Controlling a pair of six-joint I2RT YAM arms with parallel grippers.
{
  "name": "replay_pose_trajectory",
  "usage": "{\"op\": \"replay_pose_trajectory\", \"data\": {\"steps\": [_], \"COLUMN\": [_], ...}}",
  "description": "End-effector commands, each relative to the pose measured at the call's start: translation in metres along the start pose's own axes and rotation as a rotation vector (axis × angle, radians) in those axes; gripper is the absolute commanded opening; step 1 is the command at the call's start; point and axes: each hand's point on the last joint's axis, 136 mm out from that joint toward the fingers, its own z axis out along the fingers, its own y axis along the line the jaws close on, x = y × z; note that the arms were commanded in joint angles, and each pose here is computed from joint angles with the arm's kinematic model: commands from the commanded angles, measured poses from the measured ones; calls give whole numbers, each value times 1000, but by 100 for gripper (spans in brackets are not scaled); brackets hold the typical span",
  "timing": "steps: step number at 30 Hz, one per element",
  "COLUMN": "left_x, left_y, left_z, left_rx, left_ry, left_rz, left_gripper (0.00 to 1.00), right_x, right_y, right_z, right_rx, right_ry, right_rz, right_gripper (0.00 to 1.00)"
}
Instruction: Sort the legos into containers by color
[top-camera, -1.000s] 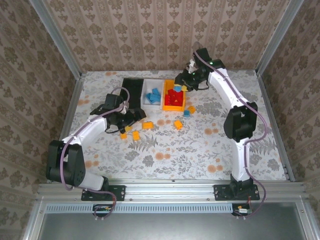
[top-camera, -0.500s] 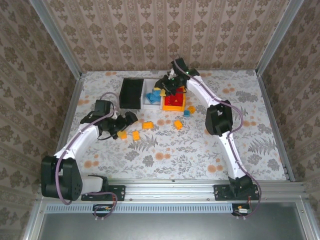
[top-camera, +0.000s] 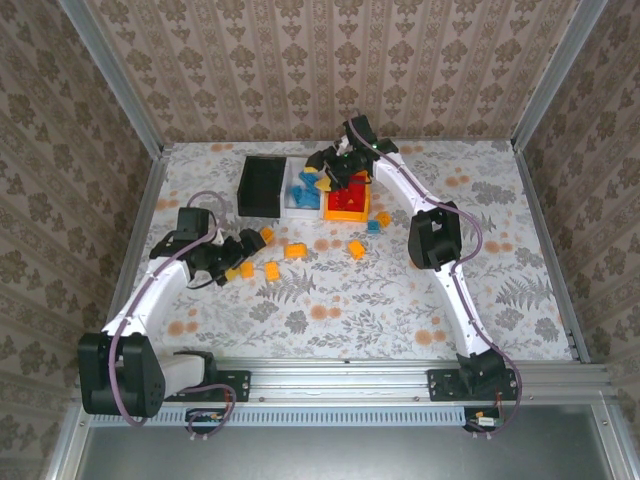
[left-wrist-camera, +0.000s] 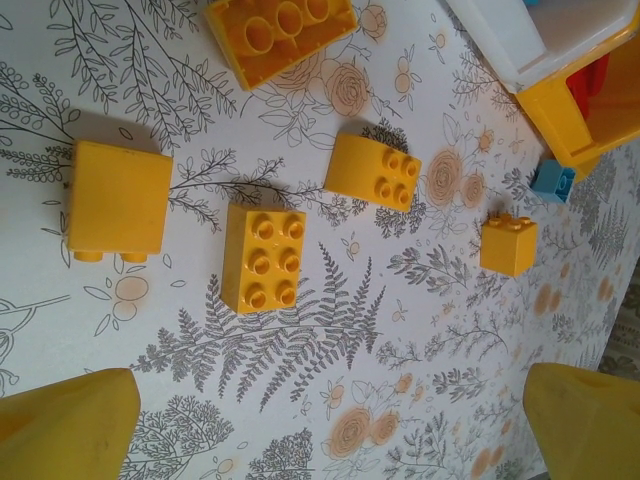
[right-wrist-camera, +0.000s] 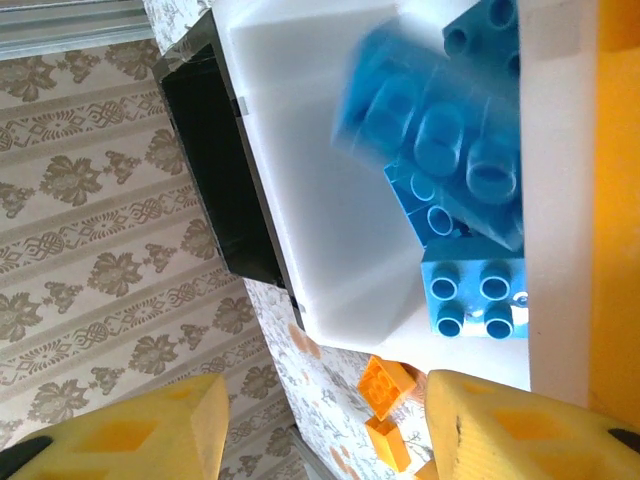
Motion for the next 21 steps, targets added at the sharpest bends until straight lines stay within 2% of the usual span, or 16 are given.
{"op": "replay_pose_trajectory", "data": {"steps": [1, 10, 15, 18, 21], "left_x": [6, 2, 1, 2, 2], "left_y": [0, -1, 2, 6, 15], "left_z": [-1, 2, 5, 6, 4], "left_rx": [8, 6, -21, -87, -223], "left_ry": [20, 29, 41, 61, 90], "left_rz": [7, 5, 11, 51, 118], "left_gripper": [100, 100, 100, 100, 100], "right_x": [3, 6, 17, 32, 49], "right_y": [-11, -4, 13, 17, 10], "right_z": [11, 4, -17, -37, -57], "right_rx": [15, 12, 17, 61, 127], "right_ry": [26, 26, 28, 36, 47], "right_rz": [33, 17, -58, -123, -190], "right_gripper": [58, 59, 59, 59, 59]}}
